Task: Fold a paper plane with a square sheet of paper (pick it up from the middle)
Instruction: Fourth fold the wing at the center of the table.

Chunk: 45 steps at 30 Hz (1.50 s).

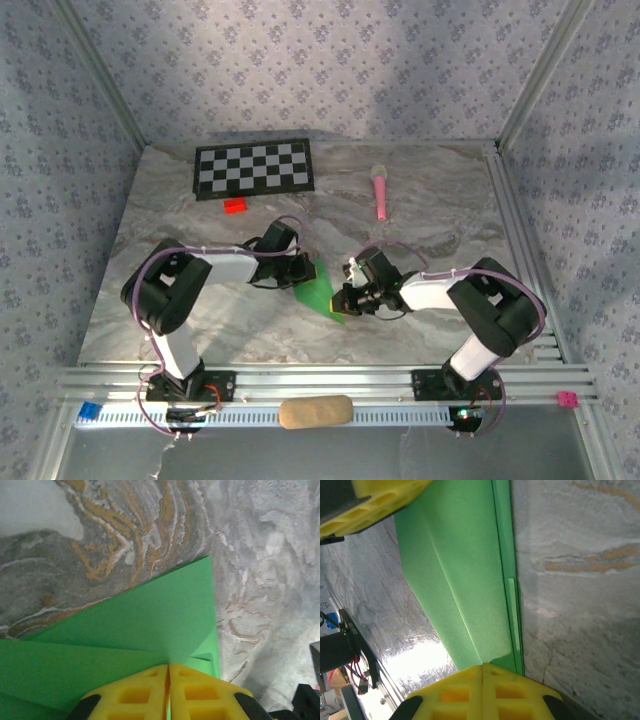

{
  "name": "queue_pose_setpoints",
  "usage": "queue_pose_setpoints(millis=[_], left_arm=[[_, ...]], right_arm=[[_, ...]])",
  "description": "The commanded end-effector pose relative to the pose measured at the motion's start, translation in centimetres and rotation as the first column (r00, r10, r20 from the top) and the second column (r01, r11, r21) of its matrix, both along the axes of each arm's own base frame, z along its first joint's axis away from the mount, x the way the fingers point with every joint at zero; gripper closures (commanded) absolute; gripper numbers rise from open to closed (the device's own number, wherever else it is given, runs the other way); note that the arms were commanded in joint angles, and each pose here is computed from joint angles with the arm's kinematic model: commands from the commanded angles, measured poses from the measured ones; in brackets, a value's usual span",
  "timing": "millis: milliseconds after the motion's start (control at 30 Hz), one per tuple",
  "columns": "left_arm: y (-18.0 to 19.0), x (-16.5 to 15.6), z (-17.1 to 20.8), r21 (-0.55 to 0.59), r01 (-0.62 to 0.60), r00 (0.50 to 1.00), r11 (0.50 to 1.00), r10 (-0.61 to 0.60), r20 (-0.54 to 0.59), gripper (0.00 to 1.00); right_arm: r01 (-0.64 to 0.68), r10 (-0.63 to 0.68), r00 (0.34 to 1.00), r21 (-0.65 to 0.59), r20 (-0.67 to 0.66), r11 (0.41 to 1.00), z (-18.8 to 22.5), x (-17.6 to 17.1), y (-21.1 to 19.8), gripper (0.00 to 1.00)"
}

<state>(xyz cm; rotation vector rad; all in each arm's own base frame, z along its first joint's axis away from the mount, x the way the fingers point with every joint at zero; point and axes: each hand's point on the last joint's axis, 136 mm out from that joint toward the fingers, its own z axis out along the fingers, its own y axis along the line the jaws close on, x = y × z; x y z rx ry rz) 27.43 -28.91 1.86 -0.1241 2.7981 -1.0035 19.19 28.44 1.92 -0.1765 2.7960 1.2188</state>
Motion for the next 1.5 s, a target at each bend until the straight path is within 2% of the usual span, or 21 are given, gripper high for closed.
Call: queue_pose_setpoints(millis=[0,167,267,567,733,1033,1467], left_arm=[[1.6,-0.2,-2.2,0.086,-0.022,1.0,0.996,0.023,-0.007,0.89],[1.9,-1.0,-3.0,0.086,-0.015,1.0,0.996,0.017,-0.024,0.89],[2.0,-1.1,-2.9,0.086,-0.016,1.0,0.996,0.018,-0.018,0.89],[1.8,-0.8,-2.1,0.076,-0.012,1.0,0.997,0.012,0.002,0.89],[2.2,-1.1,-2.6,0.09,-0.016,1.0,0.996,0.017,-0.006,0.89],[2.7,-1.2,-3.3,0.11,-0.037,0.999,0.993,0.039,-0.014,0.9],[2.7,-1.3,-3.3,0.106,-0.032,0.999,0.994,0.034,-0.018,0.9]], right_arm=[[0.027,-0.033,0.997,-0.092,-0.067,0.995,-1.3,-1.1,-1.8,0.98],[0.005,-0.005,1.0,-0.015,0.007,1.0,2.5,0.5,0.8,0.98],[0.001,0.0,1.0,-0.023,0.028,1.0,3.3,1.6,2.0,0.97],[0.032,-0.032,0.999,-0.075,0.001,0.997,0.1,3.9,3.5,0.97],[0.043,-0.047,0.998,-0.095,-0.043,0.995,-2.0,2.4,2.0,0.97],[0.032,-0.037,0.998,-0.085,-0.053,0.996,-1.4,-1.1,-0.5,0.94],[0.026,-0.035,0.997,-0.132,-0.067,0.991,-1.6,-4.9,-4.9,0.92]])
